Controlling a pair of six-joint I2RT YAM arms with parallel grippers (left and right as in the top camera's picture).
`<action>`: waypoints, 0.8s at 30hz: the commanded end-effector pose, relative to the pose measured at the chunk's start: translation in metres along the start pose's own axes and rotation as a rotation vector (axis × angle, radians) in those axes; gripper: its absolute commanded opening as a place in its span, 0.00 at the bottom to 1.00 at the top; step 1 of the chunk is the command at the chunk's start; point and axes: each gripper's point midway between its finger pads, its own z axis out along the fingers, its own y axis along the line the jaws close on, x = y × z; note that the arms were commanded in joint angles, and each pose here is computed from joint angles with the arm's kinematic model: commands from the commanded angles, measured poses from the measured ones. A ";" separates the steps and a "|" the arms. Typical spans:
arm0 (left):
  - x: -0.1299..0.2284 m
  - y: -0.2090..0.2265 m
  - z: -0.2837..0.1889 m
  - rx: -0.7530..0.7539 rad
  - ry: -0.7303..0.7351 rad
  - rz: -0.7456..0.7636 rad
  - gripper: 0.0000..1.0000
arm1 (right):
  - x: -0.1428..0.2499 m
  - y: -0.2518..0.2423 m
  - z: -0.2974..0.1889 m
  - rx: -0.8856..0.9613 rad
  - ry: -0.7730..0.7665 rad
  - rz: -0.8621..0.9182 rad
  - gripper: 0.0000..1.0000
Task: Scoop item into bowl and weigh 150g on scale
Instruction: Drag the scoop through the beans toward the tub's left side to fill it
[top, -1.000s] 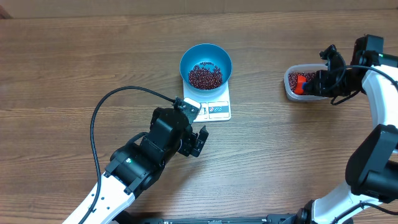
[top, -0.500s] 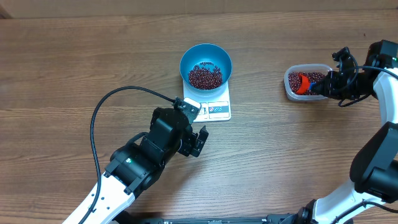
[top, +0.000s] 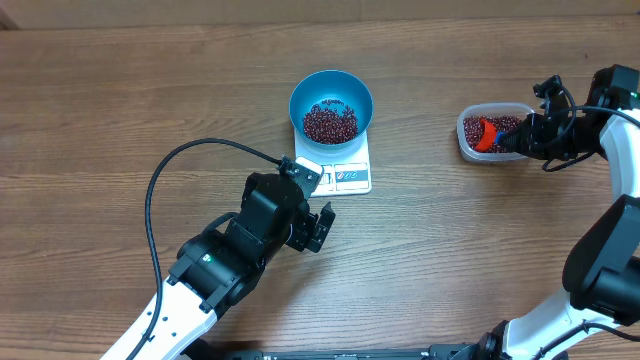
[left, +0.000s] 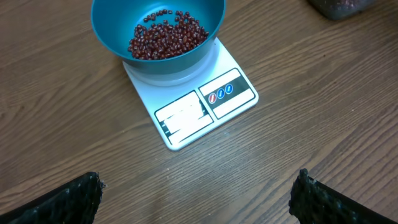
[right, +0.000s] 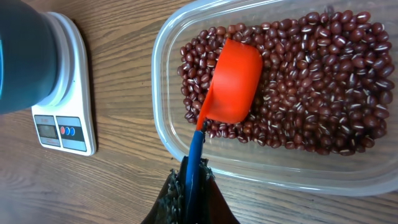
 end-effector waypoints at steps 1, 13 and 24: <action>0.002 -0.001 0.002 0.008 0.009 0.014 1.00 | 0.000 0.006 0.004 -0.053 -0.003 0.002 0.04; 0.002 -0.001 0.002 0.008 0.009 0.014 1.00 | -0.004 0.008 -0.010 -0.163 -0.067 0.008 0.04; 0.002 -0.001 0.002 0.008 0.009 0.014 1.00 | -0.005 -0.012 -0.027 -0.174 -0.124 0.065 0.04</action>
